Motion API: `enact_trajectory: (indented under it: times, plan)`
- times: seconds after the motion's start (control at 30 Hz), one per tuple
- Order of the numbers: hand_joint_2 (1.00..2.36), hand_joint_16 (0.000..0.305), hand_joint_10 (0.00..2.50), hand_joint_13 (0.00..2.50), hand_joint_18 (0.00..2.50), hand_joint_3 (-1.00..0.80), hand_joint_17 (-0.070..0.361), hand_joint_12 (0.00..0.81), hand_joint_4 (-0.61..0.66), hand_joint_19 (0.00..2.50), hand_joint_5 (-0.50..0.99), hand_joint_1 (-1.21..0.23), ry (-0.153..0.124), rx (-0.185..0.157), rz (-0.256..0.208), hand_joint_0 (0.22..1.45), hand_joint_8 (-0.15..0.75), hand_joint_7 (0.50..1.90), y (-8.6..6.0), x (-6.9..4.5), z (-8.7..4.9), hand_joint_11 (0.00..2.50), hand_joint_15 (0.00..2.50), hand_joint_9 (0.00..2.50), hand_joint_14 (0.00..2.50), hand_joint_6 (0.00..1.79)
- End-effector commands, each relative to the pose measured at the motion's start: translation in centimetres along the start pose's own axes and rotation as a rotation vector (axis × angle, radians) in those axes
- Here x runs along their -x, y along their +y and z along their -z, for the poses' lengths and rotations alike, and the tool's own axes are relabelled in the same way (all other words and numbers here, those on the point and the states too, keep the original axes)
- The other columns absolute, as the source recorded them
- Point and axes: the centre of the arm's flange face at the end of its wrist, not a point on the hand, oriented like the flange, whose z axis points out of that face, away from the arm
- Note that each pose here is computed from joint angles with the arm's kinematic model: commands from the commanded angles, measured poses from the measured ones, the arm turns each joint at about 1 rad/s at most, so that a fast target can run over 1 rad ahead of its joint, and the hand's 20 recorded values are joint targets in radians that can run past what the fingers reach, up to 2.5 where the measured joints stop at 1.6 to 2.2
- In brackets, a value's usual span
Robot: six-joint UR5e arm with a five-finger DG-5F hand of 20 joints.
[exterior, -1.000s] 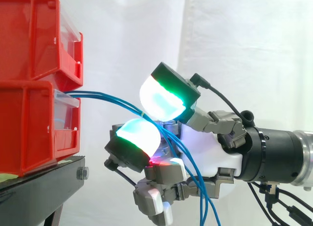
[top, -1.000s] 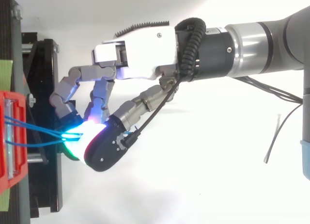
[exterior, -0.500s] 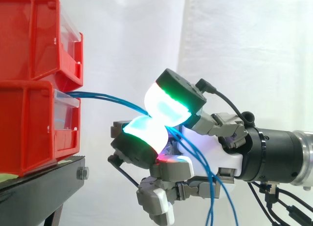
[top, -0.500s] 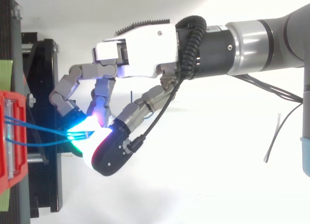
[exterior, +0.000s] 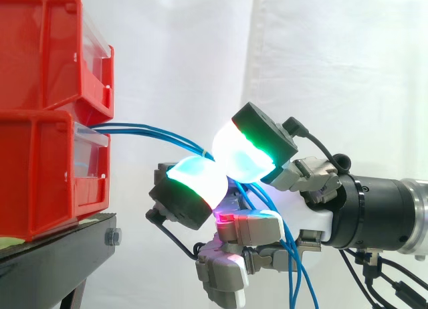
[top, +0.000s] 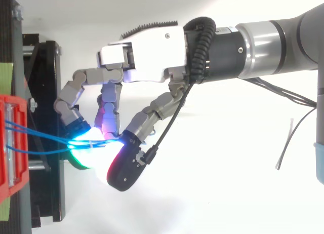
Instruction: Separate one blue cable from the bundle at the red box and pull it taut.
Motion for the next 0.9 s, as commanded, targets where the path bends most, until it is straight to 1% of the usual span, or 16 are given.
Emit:
enact_trajectory:
  times: [0.0, 0.07, 0.1, 0.2, 0.23, 0.3, 0.4, 0.43, 0.5, 0.67, 0.73, 0.87]
  plan:
    - [1.00, 0.050, 0.03, 1.15, 0.97, -0.50, 0.113, 0.358, -0.01, 0.92, -0.10, -0.80, 0.000, -0.001, 0.000, 0.51, 0.265, 1.04, -0.05, -0.07, 0.02, 1.06, 0.95, 1.43, 0.03, 0.92]
    - [1.00, 0.052, 0.03, 1.15, 0.98, -0.50, 0.117, 0.367, 0.00, 0.92, -0.10, -0.77, 0.002, 0.000, 0.000, 0.49, 0.265, 1.06, 0.02, -0.07, -0.03, 1.07, 0.95, 1.43, 0.03, 0.91]
    - [1.00, 0.055, 0.03, 1.16, 0.99, -0.50, 0.123, 0.380, 0.01, 0.91, -0.10, -0.73, 0.000, 0.000, 0.000, 0.47, 0.277, 1.07, 0.01, -0.05, -0.03, 1.07, 0.95, 1.44, 0.03, 0.90]
    - [1.00, 0.055, 0.03, 1.16, 1.00, -0.50, 0.125, 0.384, 0.02, 0.92, -0.10, -0.67, 0.000, 0.000, 0.000, 0.47, 0.276, 1.05, 0.01, 0.05, 0.01, 1.06, 0.95, 1.44, 0.03, 0.88]
    - [1.00, 0.055, 0.03, 1.16, 1.00, -0.50, 0.125, 0.375, 0.03, 0.92, -0.10, -0.58, 0.000, 0.000, 0.000, 0.47, 0.283, 0.99, 0.01, -0.05, -0.03, 1.05, 0.94, 1.44, 0.03, 0.87]
    - [1.00, 0.055, 0.03, 1.16, 1.00, -0.50, 0.124, 0.381, 0.05, 0.93, -0.10, -0.56, -0.001, 0.000, 0.000, 0.48, 0.289, 0.94, 0.00, 0.07, 0.01, 1.06, 0.94, 1.44, 0.03, 0.85]
    - [1.00, 0.053, 0.03, 1.16, 0.99, -0.50, 0.120, 0.376, 0.06, 0.94, -0.10, -0.51, 0.000, -0.001, 0.000, 0.50, 0.282, 0.94, -0.05, -0.07, 0.02, 1.06, 0.94, 1.44, 0.03, 0.84]
    - [1.00, 0.051, 0.03, 1.16, 0.97, -0.50, 0.115, 0.366, 0.06, 0.95, -0.10, -0.50, 0.000, 0.000, 0.000, 0.53, 0.275, 0.96, 0.01, -0.05, -0.03, 1.07, 0.94, 1.43, 0.03, 0.84]
    - [1.00, 0.048, 0.03, 1.15, 0.95, -0.50, 0.109, 0.354, 0.04, 0.97, -0.11, -0.50, 0.000, -0.001, 0.000, 0.57, 0.265, 1.02, -0.05, -0.07, 0.02, 1.08, 0.95, 1.42, 0.03, 0.84]
    - [1.00, 0.047, 0.03, 1.15, 0.95, -0.50, 0.106, 0.349, 0.01, 0.98, -0.11, -0.56, 0.002, -0.001, 0.001, 0.61, 0.268, 1.07, -0.05, -0.08, 0.02, 1.09, 0.97, 1.42, 0.03, 0.84]
    - [1.00, 0.047, 0.03, 1.15, 0.95, -0.50, 0.106, 0.350, 0.00, 0.98, -0.11, -0.57, 0.002, -0.001, 0.001, 0.61, 0.273, 1.09, -0.05, -0.08, 0.02, 1.09, 0.97, 1.42, 0.03, 0.84]
    - [1.01, 0.048, 0.03, 1.15, 0.95, -0.44, 0.108, 0.350, 0.01, 0.99, -0.12, -0.59, 0.002, -0.001, 0.001, 0.62, 0.281, 1.12, -0.05, -0.08, 0.02, 1.10, 0.98, 1.41, 0.03, 0.85]
